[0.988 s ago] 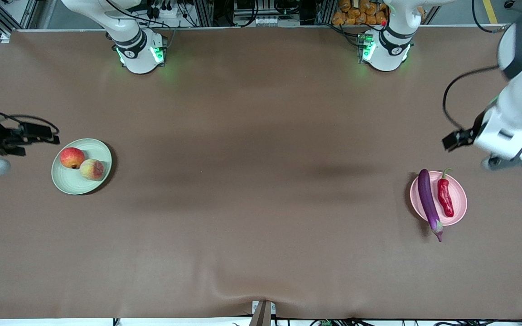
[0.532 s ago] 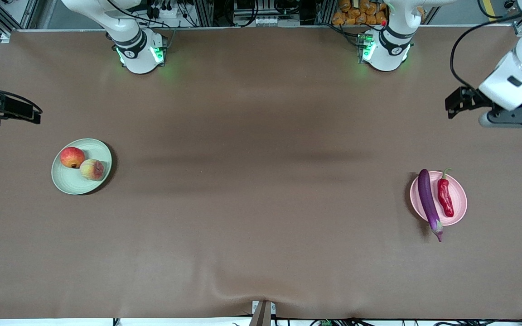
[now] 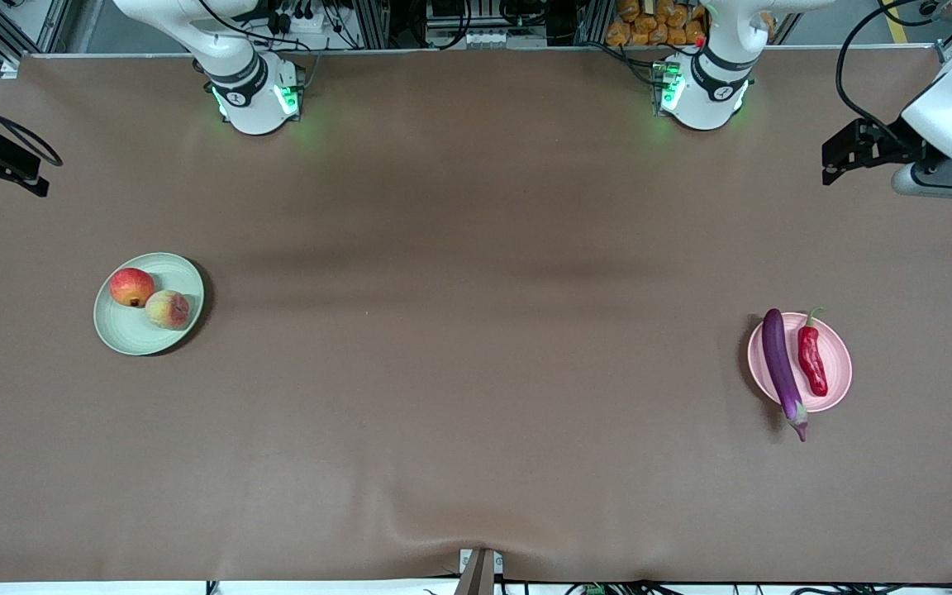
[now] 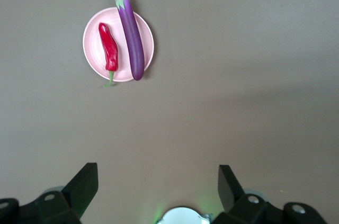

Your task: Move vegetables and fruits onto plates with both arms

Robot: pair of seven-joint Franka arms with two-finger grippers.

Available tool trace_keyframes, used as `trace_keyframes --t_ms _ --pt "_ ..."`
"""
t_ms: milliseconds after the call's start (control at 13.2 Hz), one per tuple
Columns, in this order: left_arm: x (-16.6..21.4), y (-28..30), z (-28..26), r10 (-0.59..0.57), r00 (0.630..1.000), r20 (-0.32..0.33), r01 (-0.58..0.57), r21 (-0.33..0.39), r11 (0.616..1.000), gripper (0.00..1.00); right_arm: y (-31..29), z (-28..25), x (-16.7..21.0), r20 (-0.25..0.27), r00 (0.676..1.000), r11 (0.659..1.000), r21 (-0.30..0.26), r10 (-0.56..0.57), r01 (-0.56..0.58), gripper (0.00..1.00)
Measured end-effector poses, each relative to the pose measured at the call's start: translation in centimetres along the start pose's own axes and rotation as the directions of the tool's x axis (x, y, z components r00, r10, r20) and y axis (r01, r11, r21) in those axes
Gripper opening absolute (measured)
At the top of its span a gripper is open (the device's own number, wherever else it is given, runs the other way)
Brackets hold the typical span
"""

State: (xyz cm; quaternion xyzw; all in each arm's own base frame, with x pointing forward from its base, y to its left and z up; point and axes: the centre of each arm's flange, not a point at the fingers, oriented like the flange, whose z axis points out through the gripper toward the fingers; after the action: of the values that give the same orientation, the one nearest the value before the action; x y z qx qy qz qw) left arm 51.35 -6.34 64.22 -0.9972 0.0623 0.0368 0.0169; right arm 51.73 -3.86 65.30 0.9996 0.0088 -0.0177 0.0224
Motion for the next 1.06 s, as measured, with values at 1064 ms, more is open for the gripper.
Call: trace_keyframes --t_ms 1064 --pt "-0.1 -0.3 -0.1 -0.035 0.999 0.002 0.035 -0.002 0.999 1.0 -0.6 -0.8 1.3 -0.04 0.995 0.993 0.064 -0.097 0.099 1.0"
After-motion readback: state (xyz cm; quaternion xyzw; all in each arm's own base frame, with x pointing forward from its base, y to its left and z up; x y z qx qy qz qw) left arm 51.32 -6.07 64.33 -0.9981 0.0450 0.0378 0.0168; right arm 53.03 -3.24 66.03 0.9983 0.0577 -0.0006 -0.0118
